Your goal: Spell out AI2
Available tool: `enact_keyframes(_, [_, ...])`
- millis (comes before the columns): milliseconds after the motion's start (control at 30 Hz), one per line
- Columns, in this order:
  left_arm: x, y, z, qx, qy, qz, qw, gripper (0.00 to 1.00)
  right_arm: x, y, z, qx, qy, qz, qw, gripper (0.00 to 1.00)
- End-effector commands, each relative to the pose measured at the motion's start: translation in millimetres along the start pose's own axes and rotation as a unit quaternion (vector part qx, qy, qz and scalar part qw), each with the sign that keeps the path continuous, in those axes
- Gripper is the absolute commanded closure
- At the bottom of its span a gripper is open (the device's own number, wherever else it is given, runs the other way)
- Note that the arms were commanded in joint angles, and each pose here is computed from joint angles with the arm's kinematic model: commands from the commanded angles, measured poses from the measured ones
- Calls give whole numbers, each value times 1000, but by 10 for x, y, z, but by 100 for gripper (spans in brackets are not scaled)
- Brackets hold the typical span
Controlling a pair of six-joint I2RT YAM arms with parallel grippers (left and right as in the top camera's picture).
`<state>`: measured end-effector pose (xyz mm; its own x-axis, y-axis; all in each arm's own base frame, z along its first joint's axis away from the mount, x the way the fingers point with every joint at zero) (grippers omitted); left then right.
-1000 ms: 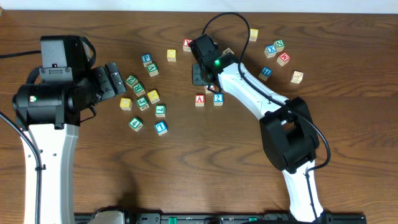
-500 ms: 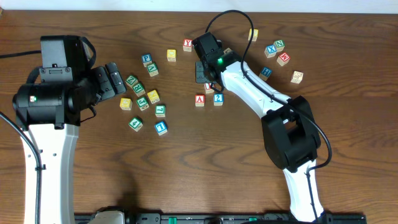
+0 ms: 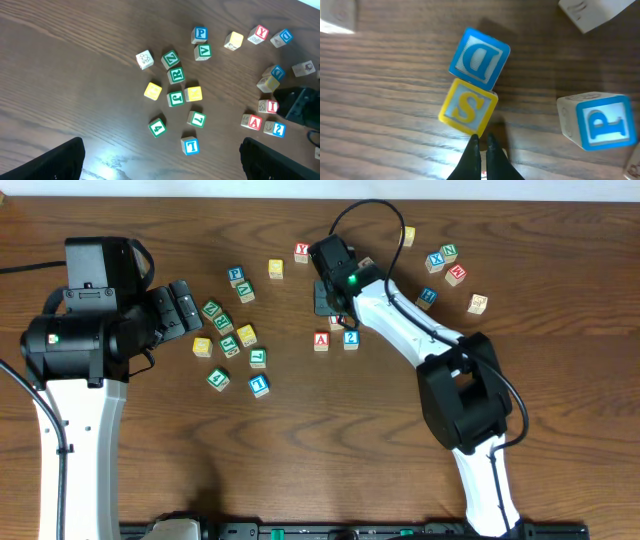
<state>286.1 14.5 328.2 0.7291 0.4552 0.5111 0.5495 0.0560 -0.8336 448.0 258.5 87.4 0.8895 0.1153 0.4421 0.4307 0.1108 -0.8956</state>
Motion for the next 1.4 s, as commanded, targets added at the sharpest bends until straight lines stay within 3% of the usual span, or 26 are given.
enact_keyframes(0, [-1, 39, 25, 10, 7, 4, 1000, 2, 13, 70, -21, -10, -14, -2, 1000, 99])
enact_keyframes(1367, [-1, 38, 24, 10, 7, 4, 1000, 2, -200, 89, 15, 12, -19, 59, 998, 99])
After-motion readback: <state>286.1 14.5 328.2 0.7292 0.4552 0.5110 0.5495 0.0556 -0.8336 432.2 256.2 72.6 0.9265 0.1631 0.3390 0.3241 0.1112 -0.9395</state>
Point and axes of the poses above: each gripper's point midway between its finger pads, its own y axis out along the fingers, its own z axis along the line the jaws close on, x = y × z, the point moved 6 cm from there along -y, back along the fingers, and after that the axes turned 7 degrees about -y, right-handed, at the moved point
